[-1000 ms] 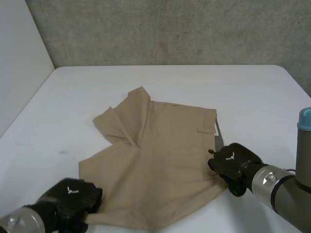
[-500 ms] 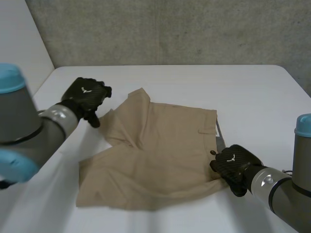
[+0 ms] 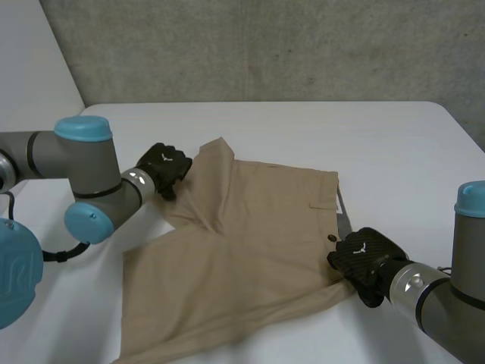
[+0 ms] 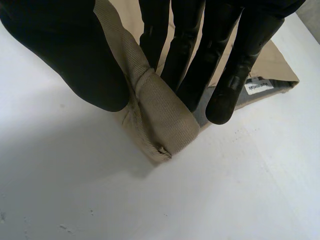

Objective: Fold the shorts.

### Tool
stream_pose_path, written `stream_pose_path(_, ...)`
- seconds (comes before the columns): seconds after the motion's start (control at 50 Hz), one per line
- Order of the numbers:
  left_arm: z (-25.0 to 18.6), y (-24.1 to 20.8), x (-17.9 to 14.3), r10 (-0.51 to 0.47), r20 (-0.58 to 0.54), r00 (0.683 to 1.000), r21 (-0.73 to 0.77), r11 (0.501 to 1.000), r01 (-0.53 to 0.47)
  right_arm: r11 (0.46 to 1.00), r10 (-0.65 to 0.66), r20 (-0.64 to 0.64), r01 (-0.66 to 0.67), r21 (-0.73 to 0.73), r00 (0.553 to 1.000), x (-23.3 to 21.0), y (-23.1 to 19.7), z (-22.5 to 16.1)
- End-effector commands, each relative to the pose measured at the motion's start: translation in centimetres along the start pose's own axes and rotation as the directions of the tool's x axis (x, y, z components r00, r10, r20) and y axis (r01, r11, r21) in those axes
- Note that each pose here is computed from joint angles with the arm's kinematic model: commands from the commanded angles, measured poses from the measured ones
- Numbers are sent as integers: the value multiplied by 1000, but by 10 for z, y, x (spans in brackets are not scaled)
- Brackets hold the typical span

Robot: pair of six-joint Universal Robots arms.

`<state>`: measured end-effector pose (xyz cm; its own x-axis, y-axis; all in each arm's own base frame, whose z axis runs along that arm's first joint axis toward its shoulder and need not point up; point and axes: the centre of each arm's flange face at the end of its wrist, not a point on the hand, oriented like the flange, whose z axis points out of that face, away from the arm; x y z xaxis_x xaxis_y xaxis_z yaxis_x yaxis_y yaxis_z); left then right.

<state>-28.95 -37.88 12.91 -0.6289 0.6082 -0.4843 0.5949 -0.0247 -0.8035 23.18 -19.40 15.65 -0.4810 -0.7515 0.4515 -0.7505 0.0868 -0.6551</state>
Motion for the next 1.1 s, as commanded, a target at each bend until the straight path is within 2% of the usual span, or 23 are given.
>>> stream_pose_path(0.02, -1, 6, -3, -11, 2, 1000, -33, 999, 11, 1000, 3, -10, -3, -2, 1000, 3, 1, 1)
stream_pose_path(0.16, -19, 13, -10, 12, 76, 997, -139, 990, -1, 1000, 5, -10, -5, -2, 1000, 3, 1, 1)
stream_pose_path(0.28, -38, 21, -3, 100, 48, 994, -199, 976, -88, 1000, 2, -5, -2, 0, 1000, 1, 0, 0)
stream_pose_path(0.44, -47, 35, 0, 124, 55, 991, -279, 955, -104, 1000, 2, -3, -2, -2, 1000, 1, 1, 0)
stream_pose_path(0.6, -52, 25, -3, 130, 75, 989, -264, 959, -106, 1000, 1, 1, -1, 2, 1000, 0, 0, 0)
stream_pose_path(0.72, -66, 1, -14, 118, 124, 985, -215, 972, -90, 1000, 10, -9, -10, 14, 1000, 2, -3, 0)
stream_pose_path(0.8, -86, -18, -22, 53, 165, 985, -168, 985, -25, 997, 62, -30, -60, 41, 998, 10, -11, 1)
stream_pose_path(0.88, -113, -32, -20, -97, 185, 978, -121, 985, 121, 989, 133, -45, -129, 69, 990, 19, -19, 8)
stream_pose_path(0.92, -131, -41, -14, -203, 188, 961, -86, 971, 222, 982, 176, -48, -172, 75, 983, 24, -21, 16)
stream_pose_path(0.96, -142, -45, -7, -277, 178, 944, -72, 953, 293, 978, 198, -50, -194, 78, 979, 26, -23, 20)
stream_pose_path(0.98, -153, -45, 2, -347, 159, 924, -81, 928, 363, 974, 214, -53, -209, 84, 975, 29, -25, 24)
stream_pose_path(1.06, -177, -35, 28, -473, 122, 872, -170, 856, 488, 972, 224, -48, -220, 81, 973, 30, -25, 29)
stream_pose_path(1.1, -185, -31, 37, -493, 108, 863, -213, 837, 505, 972, 223, -46, -219, 79, 974, 30, -25, 30)
